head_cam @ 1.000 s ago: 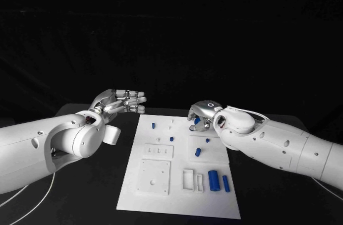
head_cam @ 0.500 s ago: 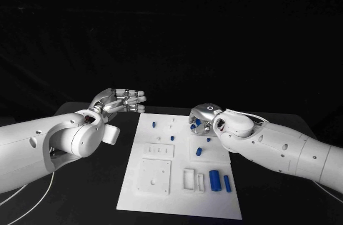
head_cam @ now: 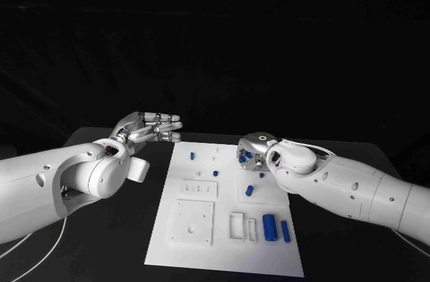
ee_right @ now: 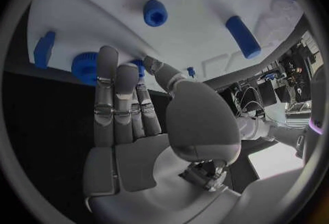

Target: Assemble the parts on the task board

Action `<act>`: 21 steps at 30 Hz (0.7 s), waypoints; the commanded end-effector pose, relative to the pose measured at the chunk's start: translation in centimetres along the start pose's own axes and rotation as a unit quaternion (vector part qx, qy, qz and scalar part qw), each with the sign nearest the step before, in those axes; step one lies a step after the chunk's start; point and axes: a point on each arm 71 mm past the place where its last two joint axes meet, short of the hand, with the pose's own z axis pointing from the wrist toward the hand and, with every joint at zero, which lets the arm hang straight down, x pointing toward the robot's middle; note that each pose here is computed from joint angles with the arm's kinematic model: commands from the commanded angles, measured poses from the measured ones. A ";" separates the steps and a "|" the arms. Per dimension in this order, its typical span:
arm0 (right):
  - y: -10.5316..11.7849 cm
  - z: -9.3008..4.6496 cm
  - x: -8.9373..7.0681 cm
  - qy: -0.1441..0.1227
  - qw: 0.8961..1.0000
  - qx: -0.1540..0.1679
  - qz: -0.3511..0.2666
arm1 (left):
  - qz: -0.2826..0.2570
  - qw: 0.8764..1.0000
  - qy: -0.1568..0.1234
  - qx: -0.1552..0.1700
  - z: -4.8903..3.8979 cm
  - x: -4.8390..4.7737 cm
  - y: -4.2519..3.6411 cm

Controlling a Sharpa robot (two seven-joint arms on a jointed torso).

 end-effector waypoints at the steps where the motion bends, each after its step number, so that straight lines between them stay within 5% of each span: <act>1: -0.1 -0.1 0.1 0.002 1.000 0.003 -0.011 | 0.000 1.000 0.009 0.005 0.08 0.17 -0.24; 21: 0.2 -0.3 -0.9 -0.053 0.998 0.007 -0.013 | 0.001 1.000 0.005 0.001 0.07 -0.10 -0.16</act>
